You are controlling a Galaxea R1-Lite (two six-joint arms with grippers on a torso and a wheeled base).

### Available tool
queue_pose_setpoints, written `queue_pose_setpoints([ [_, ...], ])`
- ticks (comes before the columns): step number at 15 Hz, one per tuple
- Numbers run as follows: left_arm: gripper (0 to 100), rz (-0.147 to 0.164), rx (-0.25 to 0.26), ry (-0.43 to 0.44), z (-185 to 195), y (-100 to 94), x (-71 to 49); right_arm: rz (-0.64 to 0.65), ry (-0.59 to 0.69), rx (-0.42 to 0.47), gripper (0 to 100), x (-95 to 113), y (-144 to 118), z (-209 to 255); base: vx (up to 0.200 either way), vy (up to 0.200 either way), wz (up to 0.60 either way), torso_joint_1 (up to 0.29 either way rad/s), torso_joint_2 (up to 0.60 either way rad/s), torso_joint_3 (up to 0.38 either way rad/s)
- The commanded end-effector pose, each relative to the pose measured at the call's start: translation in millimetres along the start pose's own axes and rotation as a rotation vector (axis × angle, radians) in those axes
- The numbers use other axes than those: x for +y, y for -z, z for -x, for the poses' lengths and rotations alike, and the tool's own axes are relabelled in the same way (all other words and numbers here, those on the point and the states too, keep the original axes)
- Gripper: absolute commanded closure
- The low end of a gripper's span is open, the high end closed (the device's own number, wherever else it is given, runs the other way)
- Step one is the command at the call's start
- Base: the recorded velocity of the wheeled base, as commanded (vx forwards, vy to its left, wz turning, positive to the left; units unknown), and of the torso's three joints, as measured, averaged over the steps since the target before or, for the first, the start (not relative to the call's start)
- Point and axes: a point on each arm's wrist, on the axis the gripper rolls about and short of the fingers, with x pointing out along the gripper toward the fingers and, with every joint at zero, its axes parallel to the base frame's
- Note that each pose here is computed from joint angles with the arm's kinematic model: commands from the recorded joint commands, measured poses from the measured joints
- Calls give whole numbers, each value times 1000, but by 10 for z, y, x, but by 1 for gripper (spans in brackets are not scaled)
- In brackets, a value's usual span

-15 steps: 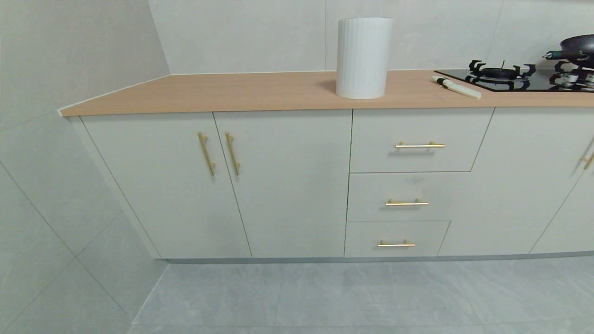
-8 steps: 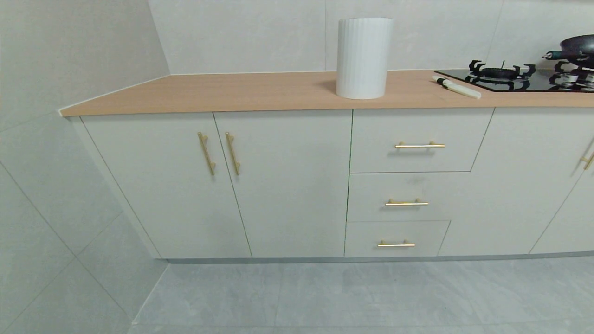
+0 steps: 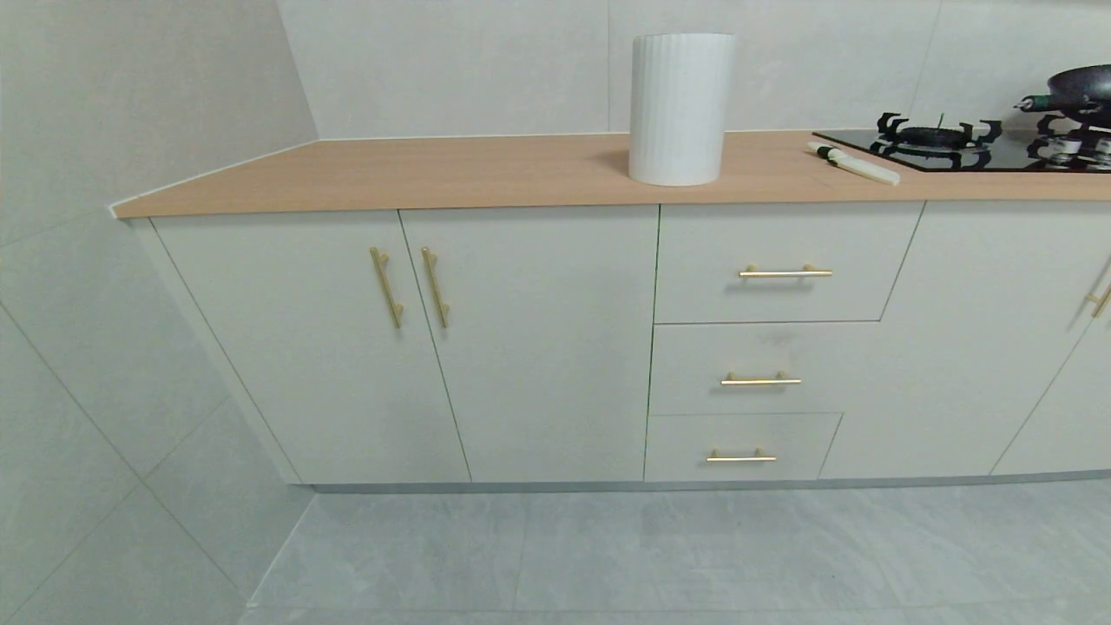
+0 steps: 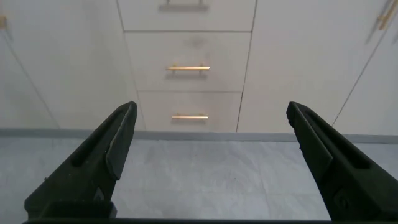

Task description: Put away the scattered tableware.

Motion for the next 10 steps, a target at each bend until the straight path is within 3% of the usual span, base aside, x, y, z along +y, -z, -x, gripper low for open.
queue_pose_setpoints([
  [1,0,-4,0,1,0,0,0,22,-33,14,0,8,14,-8,0,0,0,0,0,0],
  [8,0,1,0,1,0,0,0,-10,49,33,0,-8,15,-14,0,0,0,0,0,0],
  [10,0,1,0,1,0,0,0,-16,153,38,0,-30,24,-6,0,0,0,0,0,0],
])
